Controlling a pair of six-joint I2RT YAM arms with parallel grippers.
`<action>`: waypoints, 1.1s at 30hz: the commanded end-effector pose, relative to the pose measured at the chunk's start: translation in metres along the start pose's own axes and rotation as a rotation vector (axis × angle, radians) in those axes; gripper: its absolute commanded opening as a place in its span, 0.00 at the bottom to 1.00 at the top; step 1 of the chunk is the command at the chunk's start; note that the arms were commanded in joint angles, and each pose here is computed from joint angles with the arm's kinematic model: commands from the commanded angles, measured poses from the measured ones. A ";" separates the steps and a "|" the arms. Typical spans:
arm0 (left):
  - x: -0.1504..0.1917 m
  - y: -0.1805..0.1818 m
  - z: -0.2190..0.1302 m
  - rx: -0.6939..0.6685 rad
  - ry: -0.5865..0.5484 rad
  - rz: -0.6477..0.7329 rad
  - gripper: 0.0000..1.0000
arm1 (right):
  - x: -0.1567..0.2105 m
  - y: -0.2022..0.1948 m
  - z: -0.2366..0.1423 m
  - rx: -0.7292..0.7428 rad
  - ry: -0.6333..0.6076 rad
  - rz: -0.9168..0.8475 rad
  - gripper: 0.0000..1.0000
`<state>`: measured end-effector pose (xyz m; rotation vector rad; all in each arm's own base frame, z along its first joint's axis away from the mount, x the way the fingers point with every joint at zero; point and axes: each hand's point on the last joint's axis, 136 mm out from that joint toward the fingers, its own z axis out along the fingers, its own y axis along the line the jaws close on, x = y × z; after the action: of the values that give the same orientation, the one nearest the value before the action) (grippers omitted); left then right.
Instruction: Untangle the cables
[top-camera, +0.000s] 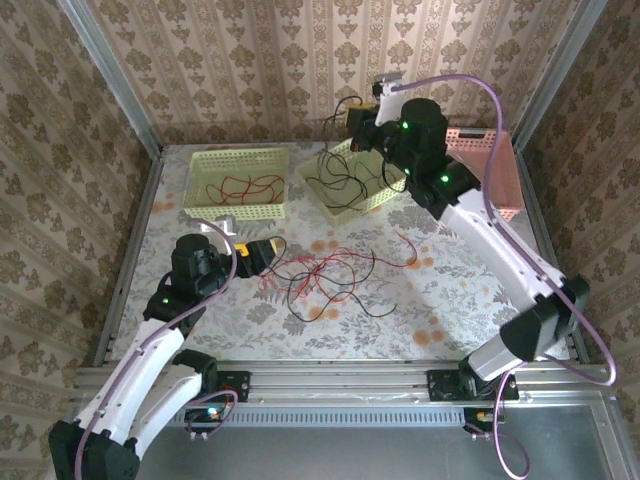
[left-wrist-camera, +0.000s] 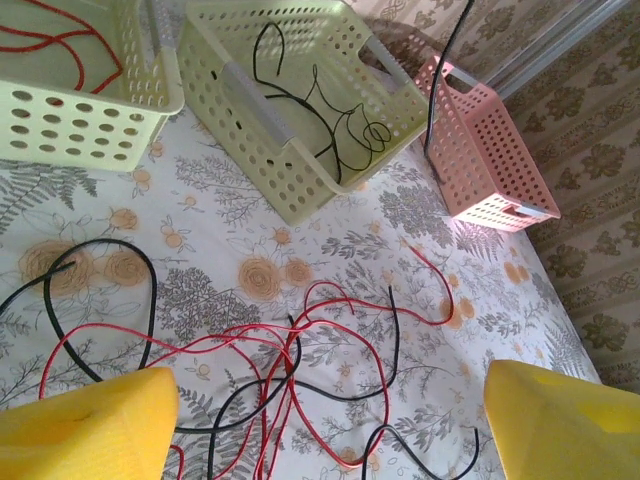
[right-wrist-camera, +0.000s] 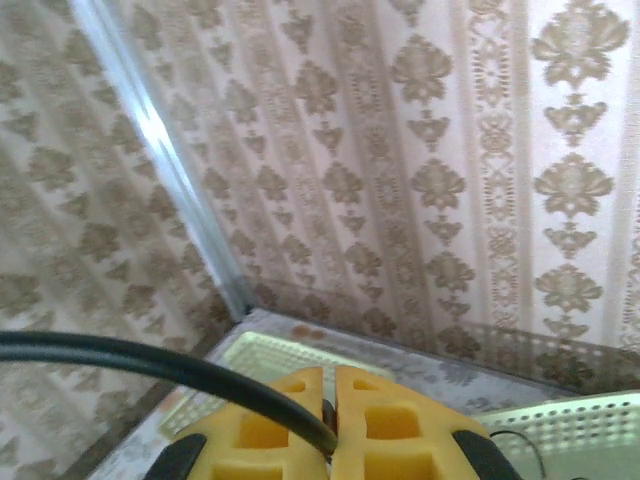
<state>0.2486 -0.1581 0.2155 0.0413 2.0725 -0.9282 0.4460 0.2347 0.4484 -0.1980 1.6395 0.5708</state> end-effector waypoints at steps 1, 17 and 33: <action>0.003 0.005 -0.005 -0.024 0.001 -0.039 0.81 | -0.012 -0.033 0.024 0.105 -0.059 0.037 0.00; 0.009 0.009 -0.013 -0.050 0.008 -0.051 0.81 | 0.167 -0.161 0.107 0.404 0.324 -0.034 0.05; -0.004 0.010 0.019 -0.050 0.065 -0.067 0.79 | 0.162 -0.165 0.028 0.515 0.423 -0.067 0.46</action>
<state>0.2577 -0.1571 0.1793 -0.0385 2.2313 -0.8943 0.5353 0.1580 0.2293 -0.0511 2.1228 0.0901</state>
